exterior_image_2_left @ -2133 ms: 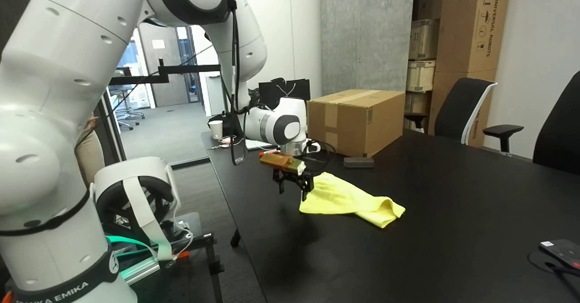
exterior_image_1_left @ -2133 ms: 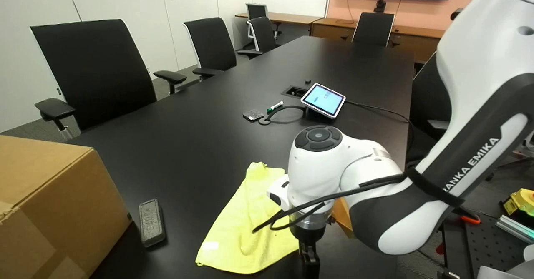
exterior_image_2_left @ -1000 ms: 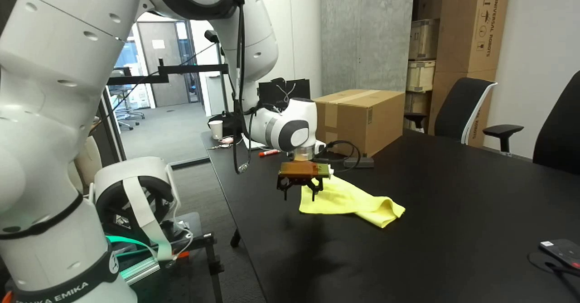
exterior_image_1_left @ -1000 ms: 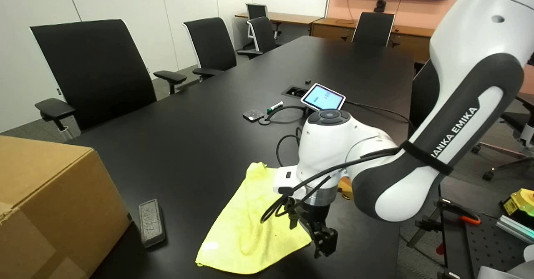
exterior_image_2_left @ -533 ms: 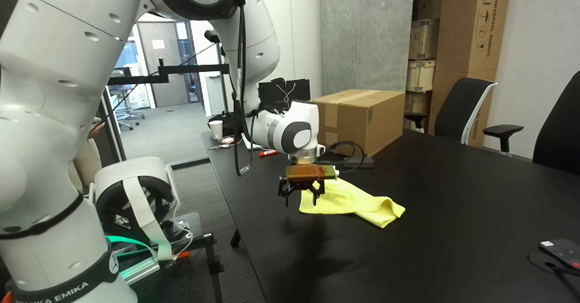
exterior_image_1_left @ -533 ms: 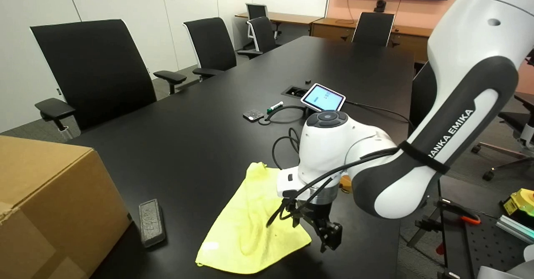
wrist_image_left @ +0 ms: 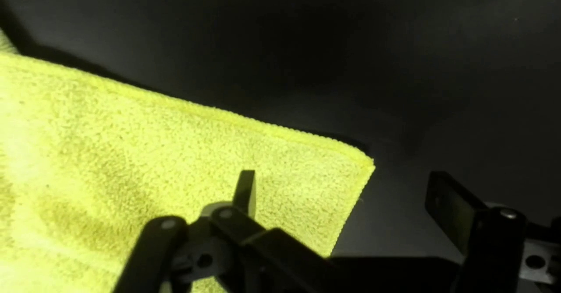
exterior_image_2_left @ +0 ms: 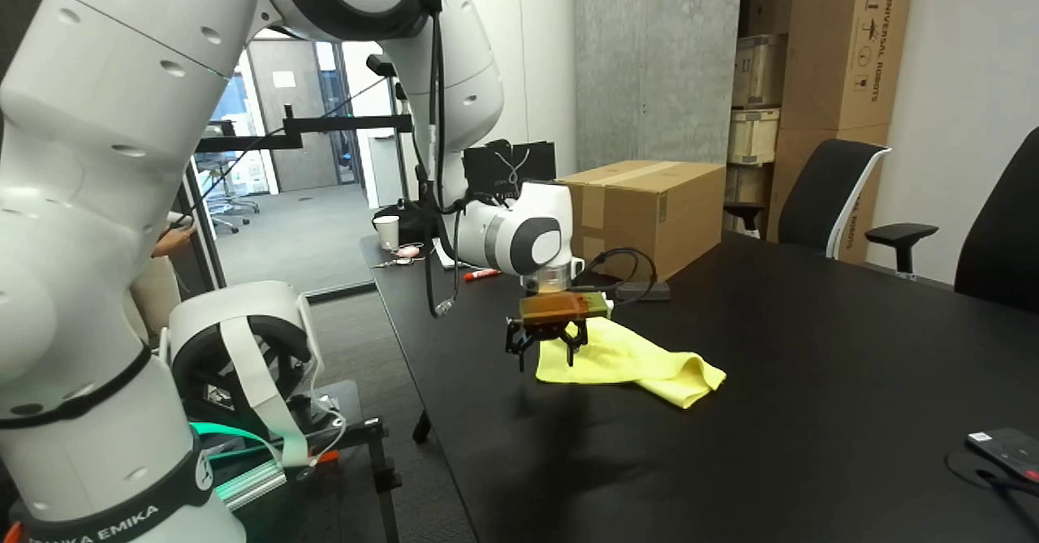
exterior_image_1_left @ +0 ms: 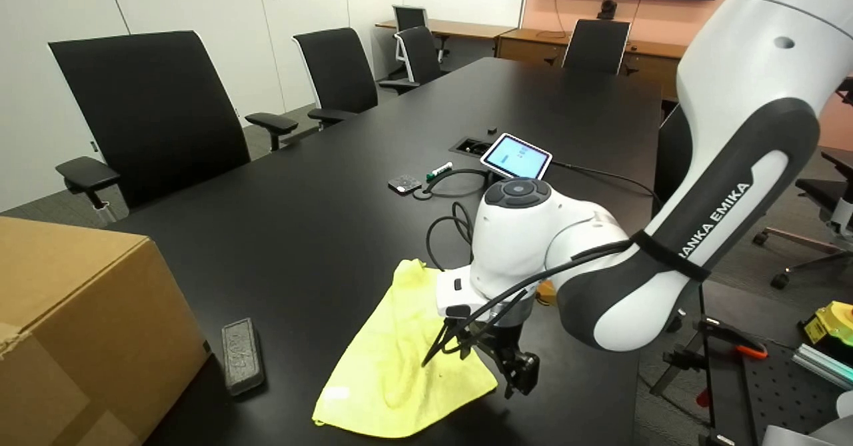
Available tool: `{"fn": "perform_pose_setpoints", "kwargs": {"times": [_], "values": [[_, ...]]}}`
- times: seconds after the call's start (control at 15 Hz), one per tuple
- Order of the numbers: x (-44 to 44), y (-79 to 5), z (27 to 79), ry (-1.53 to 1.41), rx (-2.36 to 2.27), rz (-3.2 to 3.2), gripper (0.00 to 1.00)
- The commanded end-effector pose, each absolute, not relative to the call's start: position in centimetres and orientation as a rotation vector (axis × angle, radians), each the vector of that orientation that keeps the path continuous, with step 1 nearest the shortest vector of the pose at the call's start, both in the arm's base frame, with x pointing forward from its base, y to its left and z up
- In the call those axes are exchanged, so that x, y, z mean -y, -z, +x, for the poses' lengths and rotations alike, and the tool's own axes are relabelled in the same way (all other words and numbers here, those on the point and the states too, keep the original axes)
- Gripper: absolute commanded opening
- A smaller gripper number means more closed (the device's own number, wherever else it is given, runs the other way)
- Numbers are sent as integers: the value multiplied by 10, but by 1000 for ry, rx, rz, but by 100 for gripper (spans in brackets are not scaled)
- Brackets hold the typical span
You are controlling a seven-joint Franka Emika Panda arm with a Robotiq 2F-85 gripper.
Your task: Fold the towel in half
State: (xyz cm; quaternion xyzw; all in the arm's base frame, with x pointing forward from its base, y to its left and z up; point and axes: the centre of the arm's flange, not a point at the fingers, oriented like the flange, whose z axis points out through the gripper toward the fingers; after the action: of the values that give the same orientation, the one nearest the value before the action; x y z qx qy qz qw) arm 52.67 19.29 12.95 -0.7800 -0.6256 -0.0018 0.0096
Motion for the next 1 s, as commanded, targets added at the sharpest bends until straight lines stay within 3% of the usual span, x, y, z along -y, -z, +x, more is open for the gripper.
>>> {"fn": "perform_pose_setpoints", "kwargs": {"times": [0.0, 0.6, 0.67, 0.73, 0.87, 0.93], "values": [[-201, -123, 542, 46, 2003, -2398, 100], [-197, -100, 550, 5, 1981, -2404, 100], [-197, -101, 550, 5, 1980, -2404, 93], [-197, -101, 549, 6, 1979, -2404, 72], [-197, -102, 550, 6, 1977, -2408, 68], [-197, -105, 550, 6, 1977, -2408, 60]]}}
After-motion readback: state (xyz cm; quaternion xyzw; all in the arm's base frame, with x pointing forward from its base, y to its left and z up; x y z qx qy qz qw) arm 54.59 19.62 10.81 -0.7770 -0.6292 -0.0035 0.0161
